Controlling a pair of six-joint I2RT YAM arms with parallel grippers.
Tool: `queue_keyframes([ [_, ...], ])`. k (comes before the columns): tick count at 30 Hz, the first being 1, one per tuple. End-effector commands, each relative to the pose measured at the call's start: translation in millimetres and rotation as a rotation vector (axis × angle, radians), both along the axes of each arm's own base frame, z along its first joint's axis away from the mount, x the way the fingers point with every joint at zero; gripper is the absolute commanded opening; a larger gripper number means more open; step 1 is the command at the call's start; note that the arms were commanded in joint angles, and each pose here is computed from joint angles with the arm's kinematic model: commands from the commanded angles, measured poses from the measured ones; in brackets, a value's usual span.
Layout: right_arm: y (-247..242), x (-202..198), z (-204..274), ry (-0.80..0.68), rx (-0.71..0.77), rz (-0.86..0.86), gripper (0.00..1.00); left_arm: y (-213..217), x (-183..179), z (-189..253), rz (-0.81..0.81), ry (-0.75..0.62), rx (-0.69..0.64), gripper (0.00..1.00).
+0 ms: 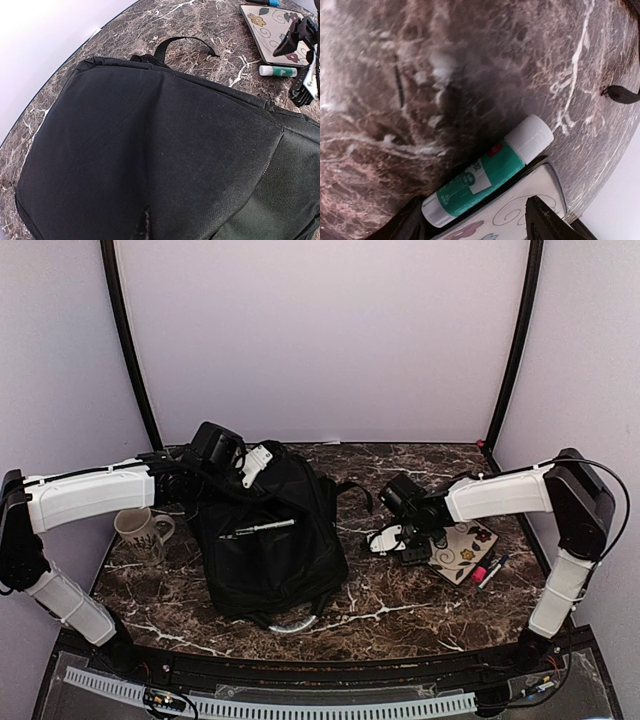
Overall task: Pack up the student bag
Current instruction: Move the glue stick to the center of the board.
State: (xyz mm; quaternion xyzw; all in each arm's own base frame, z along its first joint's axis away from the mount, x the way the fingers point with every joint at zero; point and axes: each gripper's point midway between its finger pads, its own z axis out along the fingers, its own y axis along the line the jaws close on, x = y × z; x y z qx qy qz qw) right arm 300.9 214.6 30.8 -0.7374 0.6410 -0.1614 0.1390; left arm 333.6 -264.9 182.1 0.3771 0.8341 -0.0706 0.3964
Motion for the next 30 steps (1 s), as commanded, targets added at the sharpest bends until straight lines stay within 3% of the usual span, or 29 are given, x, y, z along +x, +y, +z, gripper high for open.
queue_keyframes([
  [1, 23.7, 28.8, 3.1, -0.076, 0.041, -0.022, 0.68, -5.5, 17.4, 45.3, 0.031, -0.117, -0.098, 0.0],
  [9, 49.4, 47.5, 5.6, -0.07, 0.1, -0.034, 0.68, -5.6, 17.5, 45.4, 0.031, -0.116, -0.099, 0.0],
  [13, 59.3, 37.5, 16.7, 0.008, 0.161, -0.041, 0.69, -5.5, 17.1, 46.4, 0.029, -0.118, -0.101, 0.0],
  [16, 74.2, 31.3, 41.1, 0.116, 0.291, -0.093, 0.69, -5.4, 16.9, 47.0, 0.029, -0.118, -0.102, 0.0],
  [21, 94.2, 38.4, 65.1, 0.385, 0.521, -0.339, 0.66, -6.7, 16.4, 47.1, 0.024, -0.114, -0.108, 0.0],
  [25, 90.6, 52.0, 44.5, 0.569, 0.581, -0.598, 0.56, -7.5, 15.9, 47.8, 0.022, -0.112, -0.112, 0.0],
  [30, 73.8, 67.5, 23.7, 0.609, 0.579, -0.777, 0.44, -7.7, 14.9, 49.9, 0.019, -0.114, -0.117, 0.0],
])
